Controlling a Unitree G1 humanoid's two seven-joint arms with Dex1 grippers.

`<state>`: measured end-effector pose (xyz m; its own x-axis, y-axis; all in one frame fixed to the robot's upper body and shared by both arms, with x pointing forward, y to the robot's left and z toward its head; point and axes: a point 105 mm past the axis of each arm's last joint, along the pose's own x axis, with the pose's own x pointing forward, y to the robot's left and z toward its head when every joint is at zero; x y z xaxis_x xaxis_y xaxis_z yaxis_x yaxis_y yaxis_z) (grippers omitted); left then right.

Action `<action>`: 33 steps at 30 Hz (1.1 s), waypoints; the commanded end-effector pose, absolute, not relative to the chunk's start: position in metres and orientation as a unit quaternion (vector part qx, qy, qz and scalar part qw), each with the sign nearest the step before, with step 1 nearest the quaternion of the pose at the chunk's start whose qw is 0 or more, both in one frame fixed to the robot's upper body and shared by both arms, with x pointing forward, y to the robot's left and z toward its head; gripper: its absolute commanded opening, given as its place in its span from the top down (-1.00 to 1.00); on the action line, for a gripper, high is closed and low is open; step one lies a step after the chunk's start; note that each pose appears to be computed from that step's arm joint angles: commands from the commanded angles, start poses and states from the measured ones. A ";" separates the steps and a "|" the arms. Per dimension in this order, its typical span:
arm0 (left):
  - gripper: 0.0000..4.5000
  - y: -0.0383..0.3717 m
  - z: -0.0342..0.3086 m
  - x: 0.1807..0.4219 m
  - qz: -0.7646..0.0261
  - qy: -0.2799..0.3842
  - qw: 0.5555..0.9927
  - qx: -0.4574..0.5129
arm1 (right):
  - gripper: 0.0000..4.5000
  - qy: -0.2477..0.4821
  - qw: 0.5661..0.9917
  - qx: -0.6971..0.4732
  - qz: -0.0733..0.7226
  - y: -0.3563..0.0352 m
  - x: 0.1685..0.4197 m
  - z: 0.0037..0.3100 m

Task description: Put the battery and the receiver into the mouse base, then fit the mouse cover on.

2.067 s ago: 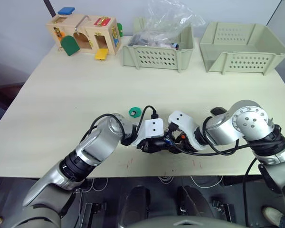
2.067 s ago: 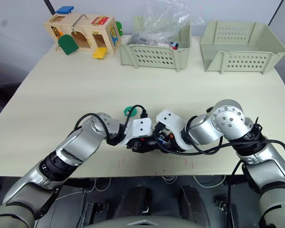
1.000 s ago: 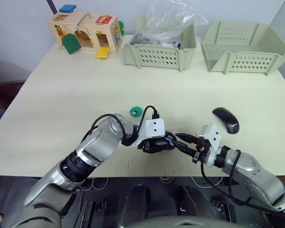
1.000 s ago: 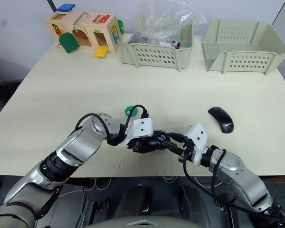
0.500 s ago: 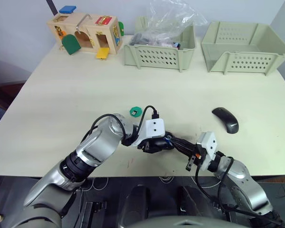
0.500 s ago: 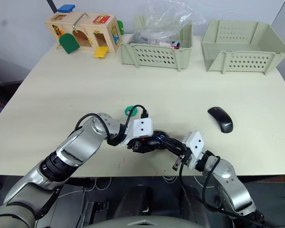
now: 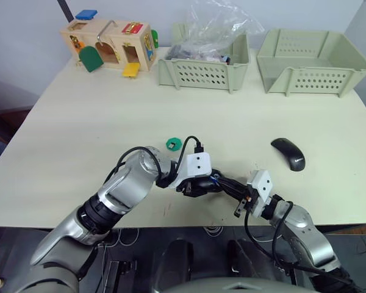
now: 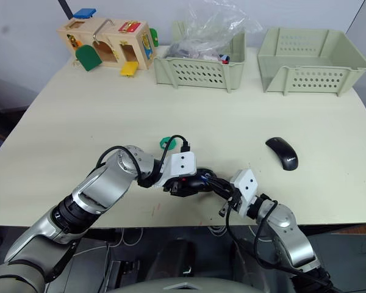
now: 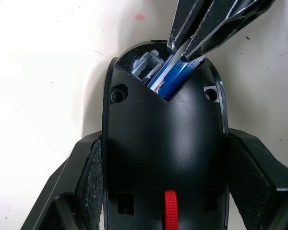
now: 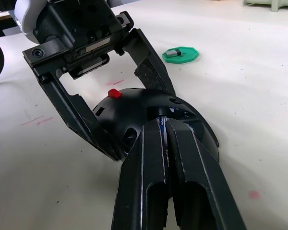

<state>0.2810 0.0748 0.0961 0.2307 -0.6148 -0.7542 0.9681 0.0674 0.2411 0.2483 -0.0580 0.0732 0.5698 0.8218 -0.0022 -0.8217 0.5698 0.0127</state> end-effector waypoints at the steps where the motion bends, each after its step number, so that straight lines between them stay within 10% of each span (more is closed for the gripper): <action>1: -0.30 0.069 0.089 0.271 -0.590 0.245 0.676 0.367 | 0.93 0.039 0.891 0.001 0.452 -0.058 0.252 0.055; 12: -0.30 0.070 0.089 0.271 -0.589 0.249 0.677 0.365 | 0.93 0.181 0.872 -0.043 0.453 -0.065 0.244 0.008; 21: -0.30 0.071 0.088 0.275 -0.586 0.250 0.678 0.367 | 0.93 0.058 0.860 0.008 0.507 -0.087 0.241 0.101; 33: -0.30 0.072 0.088 0.277 -0.587 0.252 0.681 0.358 | -0.79 0.095 0.829 -0.102 0.541 -0.190 0.192 0.158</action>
